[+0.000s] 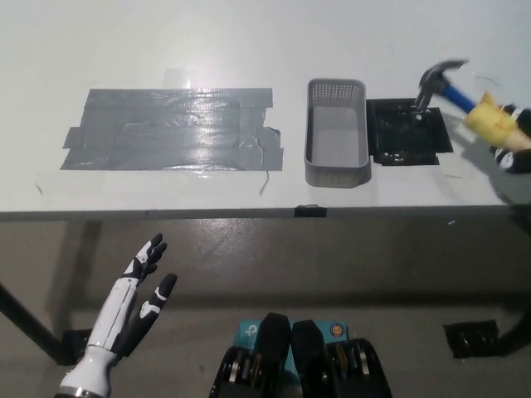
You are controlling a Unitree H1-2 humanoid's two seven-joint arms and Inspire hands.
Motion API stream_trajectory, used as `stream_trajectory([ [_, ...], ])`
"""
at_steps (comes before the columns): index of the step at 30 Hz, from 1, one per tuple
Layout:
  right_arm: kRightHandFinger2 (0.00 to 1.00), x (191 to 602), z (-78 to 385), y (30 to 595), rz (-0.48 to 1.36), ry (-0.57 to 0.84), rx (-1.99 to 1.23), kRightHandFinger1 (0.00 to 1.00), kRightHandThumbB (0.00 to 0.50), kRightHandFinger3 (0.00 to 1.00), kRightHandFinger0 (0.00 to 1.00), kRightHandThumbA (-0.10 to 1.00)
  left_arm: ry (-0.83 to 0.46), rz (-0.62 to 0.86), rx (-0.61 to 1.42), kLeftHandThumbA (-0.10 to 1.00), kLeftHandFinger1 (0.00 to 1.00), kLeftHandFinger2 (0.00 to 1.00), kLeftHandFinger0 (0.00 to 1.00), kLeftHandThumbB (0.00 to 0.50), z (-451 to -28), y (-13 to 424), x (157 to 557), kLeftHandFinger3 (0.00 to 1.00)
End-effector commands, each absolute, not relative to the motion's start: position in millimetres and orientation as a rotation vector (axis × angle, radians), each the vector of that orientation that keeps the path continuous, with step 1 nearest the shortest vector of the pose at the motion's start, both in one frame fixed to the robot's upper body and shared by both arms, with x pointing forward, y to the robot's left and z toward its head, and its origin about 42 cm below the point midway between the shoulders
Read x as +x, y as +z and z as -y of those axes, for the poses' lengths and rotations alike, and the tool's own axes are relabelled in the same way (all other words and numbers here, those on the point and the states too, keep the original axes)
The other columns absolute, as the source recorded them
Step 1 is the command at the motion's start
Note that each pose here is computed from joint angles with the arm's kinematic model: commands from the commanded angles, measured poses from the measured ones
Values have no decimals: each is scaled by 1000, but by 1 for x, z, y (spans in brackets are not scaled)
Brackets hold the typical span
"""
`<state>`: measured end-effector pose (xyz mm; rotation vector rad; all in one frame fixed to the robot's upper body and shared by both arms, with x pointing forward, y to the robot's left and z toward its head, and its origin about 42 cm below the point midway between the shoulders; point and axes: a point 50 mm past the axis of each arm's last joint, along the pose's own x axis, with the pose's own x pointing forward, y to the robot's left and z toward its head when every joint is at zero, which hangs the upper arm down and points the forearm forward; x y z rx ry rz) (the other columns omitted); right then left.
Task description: The robot picks the hammer with right hand and hits the black area on the desk and places it back.
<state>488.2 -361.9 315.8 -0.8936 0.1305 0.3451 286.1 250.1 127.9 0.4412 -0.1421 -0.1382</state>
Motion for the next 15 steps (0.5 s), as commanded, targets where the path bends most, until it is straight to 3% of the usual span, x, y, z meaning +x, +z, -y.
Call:
stream_trajectory([
  [1, 966, 486, 370, 448, 186, 140, -799, 683, 53, 1000, 304, -100, -156, 200, 452, 930, 1000, 1000, 1000, 0, -249, 135, 290, 1000],
  [3, 1000, 488, 375, 462, 213, 136, -731, 696, 43, 1000, 300, -100, -154, 197, 450, 928, 1000, 1000, 1000, 0, -249, 135, 288, 1000],
  [10, 997, 491, 370, 458, 232, 153, -693, 718, 88, 1000, 309, -100, -155, 196, 451, 924, 1000, 1000, 1000, 0, -248, 136, 290, 1000],
  [13, 896, 492, 363, 448, 230, 178, -731, 597, 74, 1000, 217, -100, -157, 199, 451, 925, 1000, 1000, 1000, 0, -247, 137, 291, 1000],
  [15, 929, 494, 352, 428, 213, 232, -720, 603, 109, 1000, 194, -100, -157, 195, 451, 930, 1000, 1000, 1000, 0, -249, 137, 289, 1000],
])
